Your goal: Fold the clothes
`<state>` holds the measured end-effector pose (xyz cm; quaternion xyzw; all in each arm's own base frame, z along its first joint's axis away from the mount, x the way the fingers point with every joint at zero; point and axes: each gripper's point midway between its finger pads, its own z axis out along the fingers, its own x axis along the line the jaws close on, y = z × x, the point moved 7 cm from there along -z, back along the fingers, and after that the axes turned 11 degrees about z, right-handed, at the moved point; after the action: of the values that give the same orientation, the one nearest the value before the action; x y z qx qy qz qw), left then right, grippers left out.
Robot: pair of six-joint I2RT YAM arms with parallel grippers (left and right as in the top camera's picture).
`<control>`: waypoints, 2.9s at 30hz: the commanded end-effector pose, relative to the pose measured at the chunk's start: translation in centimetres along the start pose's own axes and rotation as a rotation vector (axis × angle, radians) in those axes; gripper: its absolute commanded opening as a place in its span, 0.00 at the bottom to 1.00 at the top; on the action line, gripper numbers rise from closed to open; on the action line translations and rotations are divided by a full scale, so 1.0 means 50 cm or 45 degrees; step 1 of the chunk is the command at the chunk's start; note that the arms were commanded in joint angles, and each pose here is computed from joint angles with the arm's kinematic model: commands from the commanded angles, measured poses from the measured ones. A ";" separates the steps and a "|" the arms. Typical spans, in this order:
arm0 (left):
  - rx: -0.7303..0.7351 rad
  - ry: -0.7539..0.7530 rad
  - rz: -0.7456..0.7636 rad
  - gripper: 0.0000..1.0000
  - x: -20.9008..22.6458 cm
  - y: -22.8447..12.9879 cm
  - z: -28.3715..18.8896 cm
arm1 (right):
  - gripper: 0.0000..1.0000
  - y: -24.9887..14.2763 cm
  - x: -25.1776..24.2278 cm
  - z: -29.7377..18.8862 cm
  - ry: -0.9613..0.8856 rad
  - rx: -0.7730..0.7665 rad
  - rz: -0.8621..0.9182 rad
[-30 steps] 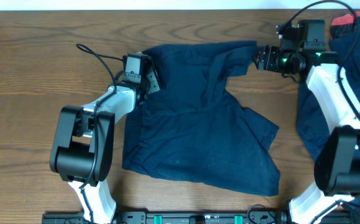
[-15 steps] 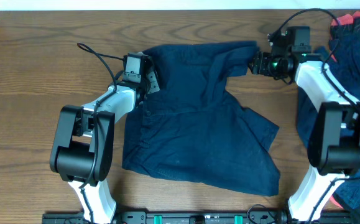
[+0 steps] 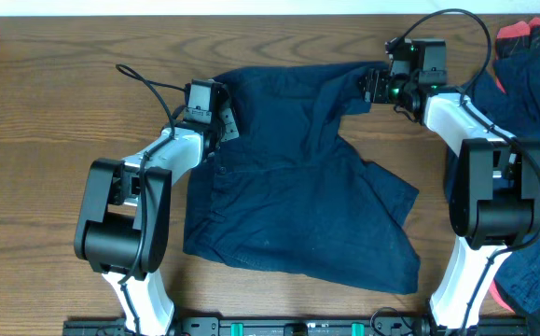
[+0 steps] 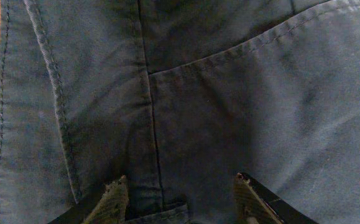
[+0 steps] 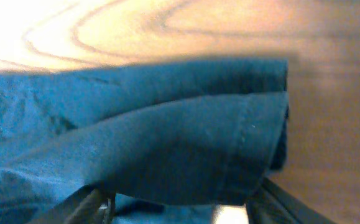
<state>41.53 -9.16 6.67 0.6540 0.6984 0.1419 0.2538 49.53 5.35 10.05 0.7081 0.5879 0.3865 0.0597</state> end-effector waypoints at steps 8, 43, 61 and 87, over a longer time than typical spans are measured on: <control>0.073 0.027 0.009 0.56 0.013 -0.027 0.018 | 0.01 0.002 0.001 0.003 -0.039 -0.006 -0.016; 0.135 0.123 0.012 0.48 0.032 -0.048 0.018 | 0.10 -0.029 -0.143 -0.203 -0.583 0.502 0.098; 0.136 0.123 0.012 0.48 0.032 -0.048 0.018 | 0.56 -0.074 -0.117 -0.080 -0.198 0.269 -0.010; 0.136 0.123 0.012 0.48 0.032 -0.048 0.017 | 0.43 -0.091 -0.090 -0.018 -0.172 0.250 -0.100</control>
<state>41.00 -9.21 6.48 0.6640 0.6976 0.1421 0.2286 45.81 2.10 8.14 0.7087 0.6375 0.2960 0.0610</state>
